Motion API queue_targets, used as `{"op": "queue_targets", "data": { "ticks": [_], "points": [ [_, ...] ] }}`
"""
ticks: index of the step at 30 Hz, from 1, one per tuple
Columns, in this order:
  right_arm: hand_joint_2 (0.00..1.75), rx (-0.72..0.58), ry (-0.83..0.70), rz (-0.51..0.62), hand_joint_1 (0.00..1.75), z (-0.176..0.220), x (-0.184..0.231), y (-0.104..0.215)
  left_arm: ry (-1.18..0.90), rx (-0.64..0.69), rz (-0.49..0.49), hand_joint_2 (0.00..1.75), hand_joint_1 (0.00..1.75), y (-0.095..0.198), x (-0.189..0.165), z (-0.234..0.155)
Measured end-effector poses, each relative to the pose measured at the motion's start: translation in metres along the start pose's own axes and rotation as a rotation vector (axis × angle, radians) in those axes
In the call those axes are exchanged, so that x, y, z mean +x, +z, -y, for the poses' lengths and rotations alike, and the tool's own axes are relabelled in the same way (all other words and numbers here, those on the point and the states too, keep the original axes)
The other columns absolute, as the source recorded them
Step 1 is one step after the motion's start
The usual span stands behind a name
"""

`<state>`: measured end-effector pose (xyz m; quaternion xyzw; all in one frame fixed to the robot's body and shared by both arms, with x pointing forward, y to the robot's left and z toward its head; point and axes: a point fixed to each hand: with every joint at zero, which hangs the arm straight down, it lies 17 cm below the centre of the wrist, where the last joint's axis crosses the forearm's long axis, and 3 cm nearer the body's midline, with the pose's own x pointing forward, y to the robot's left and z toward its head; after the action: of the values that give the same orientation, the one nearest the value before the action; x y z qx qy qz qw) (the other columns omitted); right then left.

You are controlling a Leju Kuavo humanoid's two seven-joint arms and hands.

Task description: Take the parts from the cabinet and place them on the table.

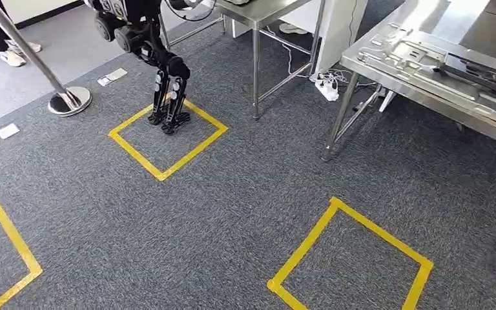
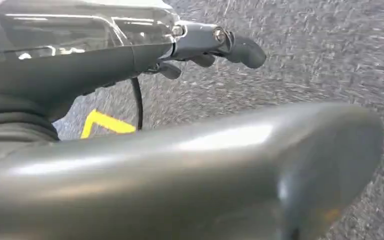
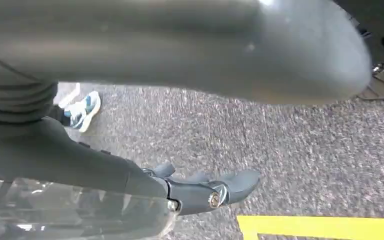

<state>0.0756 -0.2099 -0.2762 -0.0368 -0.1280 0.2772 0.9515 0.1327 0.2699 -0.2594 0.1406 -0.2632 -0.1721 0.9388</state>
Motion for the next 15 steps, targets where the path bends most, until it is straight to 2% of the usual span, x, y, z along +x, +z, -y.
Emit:
{"op": "queue_targets", "data": {
  "ticks": [15],
  "points": [
    [0.0, -0.026, 0.014, -0.026, 0.0, 0.015, -0.013, -0.002, 0.017, -0.025, 0.026, 0.0, 0.0, 0.002, 0.013, 0.015]
  ]
}}
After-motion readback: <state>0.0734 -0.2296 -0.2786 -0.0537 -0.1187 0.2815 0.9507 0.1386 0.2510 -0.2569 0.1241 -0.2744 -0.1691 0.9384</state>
